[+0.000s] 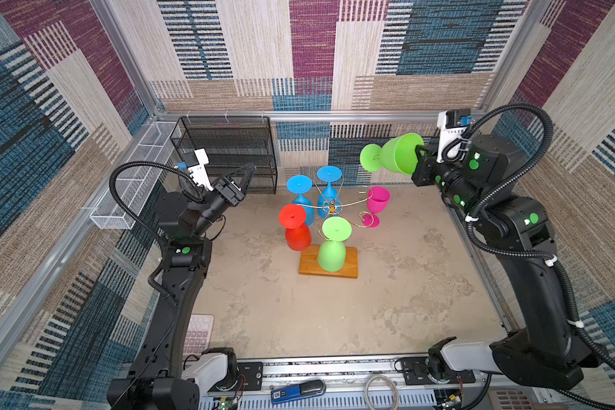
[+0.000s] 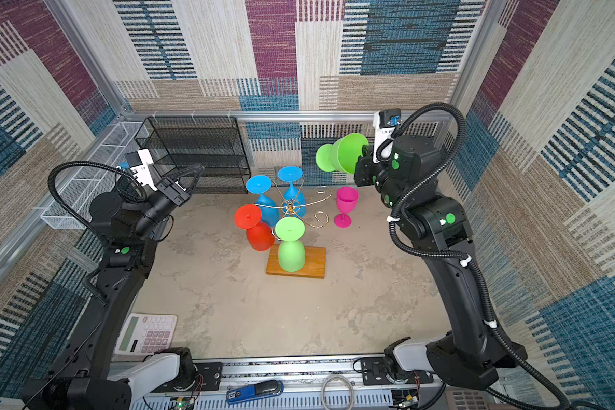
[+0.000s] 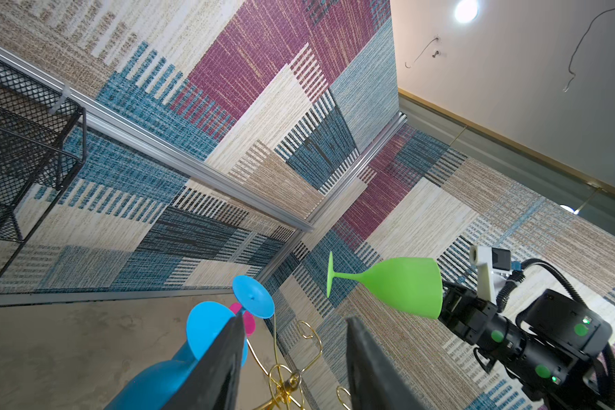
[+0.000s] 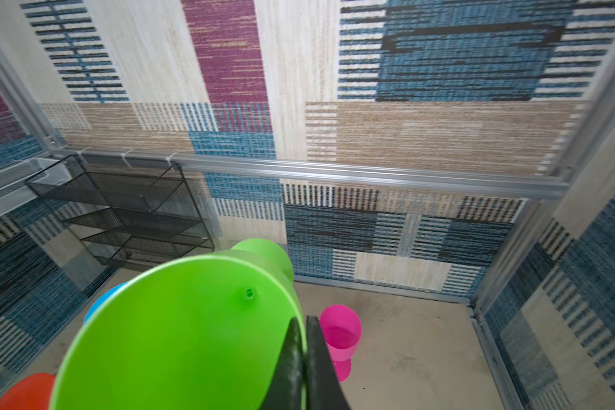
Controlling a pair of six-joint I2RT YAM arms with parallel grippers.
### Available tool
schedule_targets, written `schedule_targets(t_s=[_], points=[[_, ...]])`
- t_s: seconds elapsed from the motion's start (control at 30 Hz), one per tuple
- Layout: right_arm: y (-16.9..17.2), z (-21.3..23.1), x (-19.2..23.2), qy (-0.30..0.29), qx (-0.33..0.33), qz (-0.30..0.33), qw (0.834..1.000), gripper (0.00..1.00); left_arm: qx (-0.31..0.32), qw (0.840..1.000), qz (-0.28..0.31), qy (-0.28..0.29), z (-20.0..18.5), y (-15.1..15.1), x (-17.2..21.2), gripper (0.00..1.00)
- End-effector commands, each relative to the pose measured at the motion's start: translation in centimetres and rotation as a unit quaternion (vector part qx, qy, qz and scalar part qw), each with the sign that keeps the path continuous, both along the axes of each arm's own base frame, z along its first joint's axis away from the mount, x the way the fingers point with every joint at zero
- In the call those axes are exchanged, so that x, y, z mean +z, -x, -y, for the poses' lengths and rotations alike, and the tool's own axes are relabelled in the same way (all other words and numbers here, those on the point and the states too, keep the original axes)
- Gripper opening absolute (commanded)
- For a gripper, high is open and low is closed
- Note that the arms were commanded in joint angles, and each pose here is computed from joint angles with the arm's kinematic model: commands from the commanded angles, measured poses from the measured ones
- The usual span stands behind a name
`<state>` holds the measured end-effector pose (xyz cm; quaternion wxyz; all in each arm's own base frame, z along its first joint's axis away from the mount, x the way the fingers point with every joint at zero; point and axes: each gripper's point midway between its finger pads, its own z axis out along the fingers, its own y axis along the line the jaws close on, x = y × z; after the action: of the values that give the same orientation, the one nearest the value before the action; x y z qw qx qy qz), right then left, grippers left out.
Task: Take the wine glass off the wine glass rack
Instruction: 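Lower the green glass upright onto the table and open the right gripper, then withdraw the right gripper and swing it back toward the rack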
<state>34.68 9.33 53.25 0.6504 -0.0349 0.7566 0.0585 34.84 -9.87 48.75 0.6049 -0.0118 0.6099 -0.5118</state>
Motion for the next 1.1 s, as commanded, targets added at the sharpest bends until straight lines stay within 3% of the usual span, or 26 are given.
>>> schedule_targets(t_s=[0.0, 0.23, 0.43, 0.73, 1.07], points=[[-0.7, 3.2, -2.2, 0.019, -0.057, -0.041, 0.997, 0.0, 0.026, 0.999, 0.018, -0.01, -1.0, 0.1, 0.4, 0.5], [-2.9, 8.0, -9.4, 0.052, -0.115, -0.149, 0.981, 0.0, 0.092, 0.995, 0.021, -0.037, -3.9, 0.3, -0.1, 0.52], [-6.8, 9.5, -18.4, 0.064, -0.132, -0.253, 0.956, 0.0, 0.158, 0.985, 0.018, -0.071, -6.0, 0.6, -1.3, 0.56], [-12.0, 12.2, -26.7, 0.051, -0.143, -0.313, 0.938, 0.0, 0.18, 0.978, 0.001, -0.107, -6.5, 0.7, -2.7, 0.58], [-15.8, 12.6, -31.2, 0.041, -0.141, -0.339, 0.929, 0.0, 0.191, 0.976, -0.005, -0.106, -7.0, 0.1, -3.6, 0.6]])
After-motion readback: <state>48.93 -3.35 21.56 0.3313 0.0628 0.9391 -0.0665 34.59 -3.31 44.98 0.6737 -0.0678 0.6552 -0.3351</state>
